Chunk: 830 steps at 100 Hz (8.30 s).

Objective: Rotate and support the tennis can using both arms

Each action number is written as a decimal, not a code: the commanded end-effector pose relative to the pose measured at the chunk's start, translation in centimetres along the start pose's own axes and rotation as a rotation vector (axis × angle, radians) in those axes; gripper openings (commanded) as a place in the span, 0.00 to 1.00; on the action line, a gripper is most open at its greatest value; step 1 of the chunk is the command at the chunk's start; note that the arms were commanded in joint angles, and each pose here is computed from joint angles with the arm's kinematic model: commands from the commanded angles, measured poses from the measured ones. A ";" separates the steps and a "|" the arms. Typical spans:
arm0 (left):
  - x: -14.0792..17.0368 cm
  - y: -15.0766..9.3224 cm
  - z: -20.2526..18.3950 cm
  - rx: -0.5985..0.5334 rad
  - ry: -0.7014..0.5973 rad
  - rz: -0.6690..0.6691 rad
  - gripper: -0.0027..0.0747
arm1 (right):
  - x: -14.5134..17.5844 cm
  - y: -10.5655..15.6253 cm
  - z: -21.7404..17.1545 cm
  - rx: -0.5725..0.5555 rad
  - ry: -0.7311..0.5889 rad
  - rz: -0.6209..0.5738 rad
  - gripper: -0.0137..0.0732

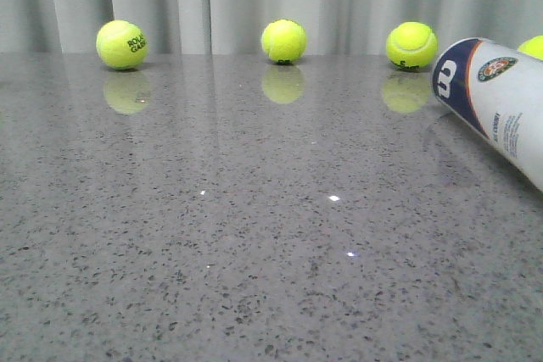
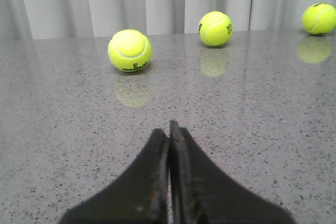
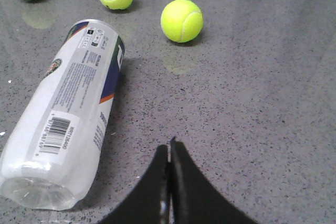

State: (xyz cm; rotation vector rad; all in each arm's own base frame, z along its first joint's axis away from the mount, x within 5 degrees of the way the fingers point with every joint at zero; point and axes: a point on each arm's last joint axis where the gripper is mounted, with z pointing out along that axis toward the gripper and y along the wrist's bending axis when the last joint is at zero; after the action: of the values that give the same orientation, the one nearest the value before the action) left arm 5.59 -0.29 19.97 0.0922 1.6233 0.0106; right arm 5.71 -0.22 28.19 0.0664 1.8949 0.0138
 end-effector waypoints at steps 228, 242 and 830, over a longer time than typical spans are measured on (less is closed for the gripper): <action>0.6 0.0 0.0 -0.007 -0.068 -0.010 0.01 | -13.6 17.5 19.0 -0.933 0.396 -1.057 0.40; 0.6 0.0 0.0 -0.007 -0.068 -0.010 0.01 | -12.3 20.0 20.7 -0.937 0.331 -1.091 0.40; -24.6 -11.6 15.5 0.927 0.642 0.199 0.01 | -1.5 2.4 -2.5 -0.558 -0.241 0.069 0.09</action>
State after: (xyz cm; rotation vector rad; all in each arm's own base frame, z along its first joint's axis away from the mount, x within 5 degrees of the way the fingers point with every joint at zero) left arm 22.63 -14.89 39.75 1.0521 2.1057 -0.7440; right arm 3.91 2.21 29.02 -0.2444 1.6872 0.5572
